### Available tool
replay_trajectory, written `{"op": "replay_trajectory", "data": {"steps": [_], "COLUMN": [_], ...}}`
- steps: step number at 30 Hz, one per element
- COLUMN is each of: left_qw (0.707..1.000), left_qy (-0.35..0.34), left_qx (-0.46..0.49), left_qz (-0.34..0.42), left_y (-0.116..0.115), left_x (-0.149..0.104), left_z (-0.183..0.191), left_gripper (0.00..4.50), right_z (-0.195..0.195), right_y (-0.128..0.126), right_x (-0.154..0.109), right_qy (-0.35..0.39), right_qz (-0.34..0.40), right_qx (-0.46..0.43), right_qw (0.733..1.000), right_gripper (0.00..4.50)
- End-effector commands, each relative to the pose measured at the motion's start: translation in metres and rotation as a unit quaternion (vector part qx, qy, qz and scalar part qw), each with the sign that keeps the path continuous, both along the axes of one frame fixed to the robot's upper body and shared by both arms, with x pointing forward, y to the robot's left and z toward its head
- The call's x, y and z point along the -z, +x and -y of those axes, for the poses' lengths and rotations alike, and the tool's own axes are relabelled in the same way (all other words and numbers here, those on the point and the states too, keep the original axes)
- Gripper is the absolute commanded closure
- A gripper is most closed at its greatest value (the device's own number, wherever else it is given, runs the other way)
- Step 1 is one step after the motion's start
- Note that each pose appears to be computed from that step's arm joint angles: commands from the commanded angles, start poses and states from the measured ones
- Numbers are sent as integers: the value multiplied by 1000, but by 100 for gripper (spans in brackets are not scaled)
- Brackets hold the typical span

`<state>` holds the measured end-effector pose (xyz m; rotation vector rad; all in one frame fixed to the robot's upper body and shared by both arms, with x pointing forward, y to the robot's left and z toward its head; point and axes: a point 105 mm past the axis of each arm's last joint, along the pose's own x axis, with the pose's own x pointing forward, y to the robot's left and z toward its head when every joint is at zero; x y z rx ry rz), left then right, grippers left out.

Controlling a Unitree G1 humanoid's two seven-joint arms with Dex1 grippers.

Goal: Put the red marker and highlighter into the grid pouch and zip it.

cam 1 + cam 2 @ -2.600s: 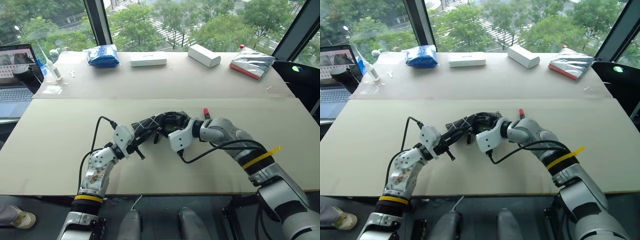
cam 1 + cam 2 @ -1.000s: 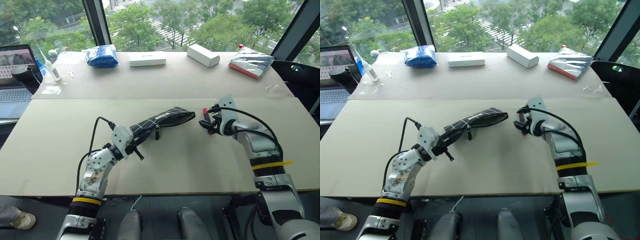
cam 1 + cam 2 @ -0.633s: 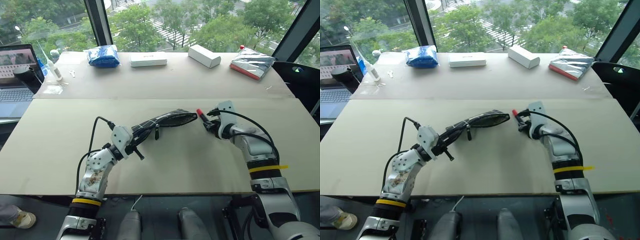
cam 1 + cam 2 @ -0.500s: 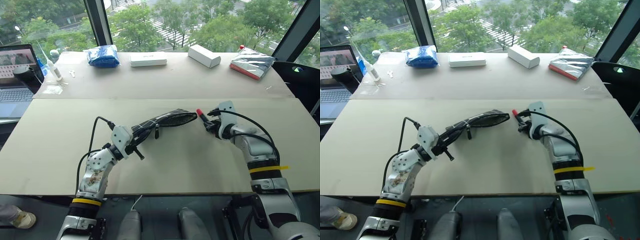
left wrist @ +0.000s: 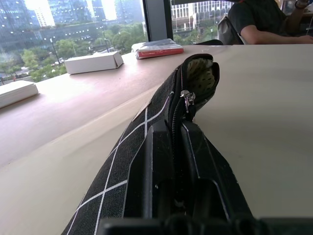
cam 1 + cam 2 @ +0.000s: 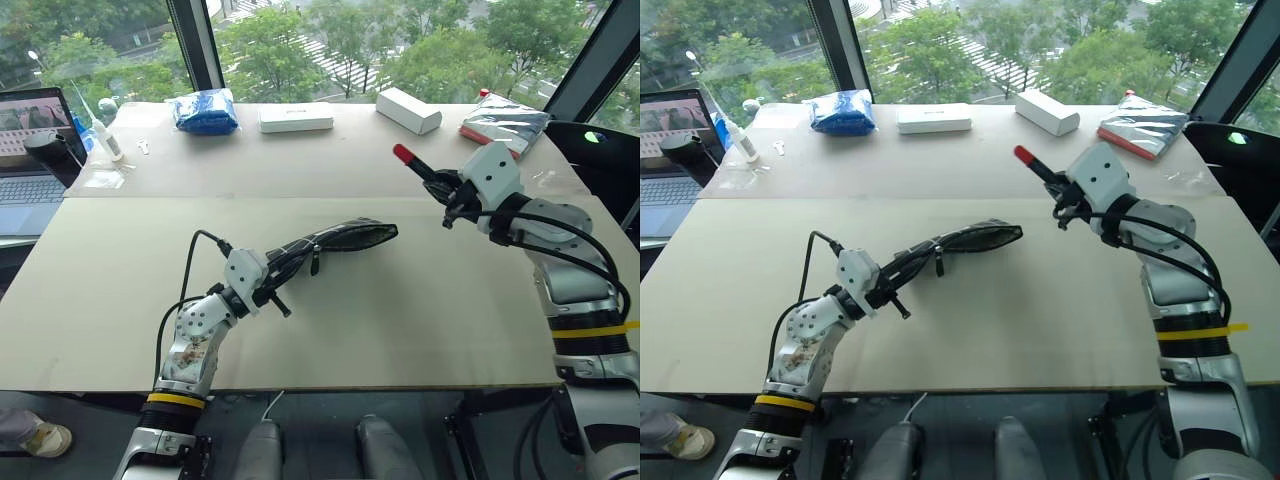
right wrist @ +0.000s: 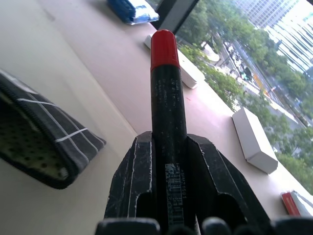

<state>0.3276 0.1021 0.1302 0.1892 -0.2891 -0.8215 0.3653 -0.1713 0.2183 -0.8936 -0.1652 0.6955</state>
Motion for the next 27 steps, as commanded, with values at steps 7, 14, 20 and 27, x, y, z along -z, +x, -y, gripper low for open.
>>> {"op": "replay_trajectory", "data": {"steps": [7, 14, 20, 27], "left_qw": [1000, 1000, 1000, 1000], "left_qy": [-3, -4, -5, -4], "left_qx": [7, 12, 14, 17], "left_qz": [15, 16, 17, 17], "left_y": [-1, 0, 1, 2], "left_x": [-7, -7, -7, -7], "left_z": [4, 8, 8, 9], "left_gripper": [450, 450, 450, 450], "right_z": [-16, -25, -36, -51], "right_y": [-34, -33, -26, -14], "right_x": [10, 24, 34, 34], "right_qy": [-128, -160, -190, -203], "right_qz": [38, 50, 59, 70], "right_qx": [-104, -122, -134, -144], "right_qw": [986, 978, 971, 966], "right_gripper": [395, 395, 395, 395]}}
